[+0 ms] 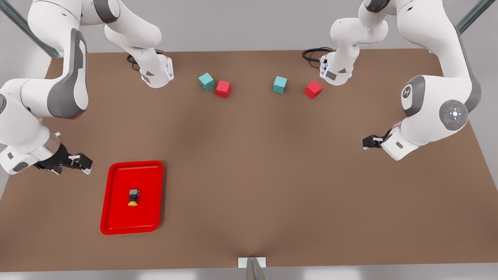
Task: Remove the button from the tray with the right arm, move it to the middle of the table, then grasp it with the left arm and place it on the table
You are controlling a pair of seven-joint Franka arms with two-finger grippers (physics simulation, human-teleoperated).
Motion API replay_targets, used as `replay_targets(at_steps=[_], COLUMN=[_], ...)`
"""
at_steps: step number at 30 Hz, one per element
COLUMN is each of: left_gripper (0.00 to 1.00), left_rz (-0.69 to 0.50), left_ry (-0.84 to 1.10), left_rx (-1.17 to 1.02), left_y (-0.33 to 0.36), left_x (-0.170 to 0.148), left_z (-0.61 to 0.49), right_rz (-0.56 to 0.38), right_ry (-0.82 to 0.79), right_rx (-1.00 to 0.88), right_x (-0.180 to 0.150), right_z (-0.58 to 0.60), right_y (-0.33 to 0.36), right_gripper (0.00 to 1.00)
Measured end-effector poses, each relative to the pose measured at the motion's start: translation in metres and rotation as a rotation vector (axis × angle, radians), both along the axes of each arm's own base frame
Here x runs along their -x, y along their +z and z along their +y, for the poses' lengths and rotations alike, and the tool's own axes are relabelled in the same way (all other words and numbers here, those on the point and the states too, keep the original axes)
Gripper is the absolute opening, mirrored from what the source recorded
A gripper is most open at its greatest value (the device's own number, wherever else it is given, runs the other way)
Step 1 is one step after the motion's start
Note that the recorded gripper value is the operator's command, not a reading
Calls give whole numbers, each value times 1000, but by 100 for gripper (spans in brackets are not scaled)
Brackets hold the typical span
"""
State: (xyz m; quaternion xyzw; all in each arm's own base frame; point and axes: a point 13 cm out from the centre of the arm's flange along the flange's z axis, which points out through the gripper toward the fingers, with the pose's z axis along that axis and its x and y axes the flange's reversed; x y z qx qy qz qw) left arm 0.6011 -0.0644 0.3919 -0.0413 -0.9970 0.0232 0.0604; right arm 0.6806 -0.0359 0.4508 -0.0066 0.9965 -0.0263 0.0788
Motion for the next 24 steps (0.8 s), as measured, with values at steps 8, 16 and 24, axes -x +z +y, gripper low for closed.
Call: replay_targets(at_steps=[8,16,24], left_gripper=[100,100,100], left_rz=[-8,21,38], left_ry=[0,-3,-10], left_rx=[7,7,5], left_y=[6,3,5], left_x=[0,6,13], left_z=[-3,-7,-15], right_rz=[86,169,284], right_ry=[71,78,-55], right_rx=[-23,-52,-82], right_x=[0,-27,-19], right_z=[64,116,22], right_y=[-43,-177,-313], right_gripper=[100,100,100])
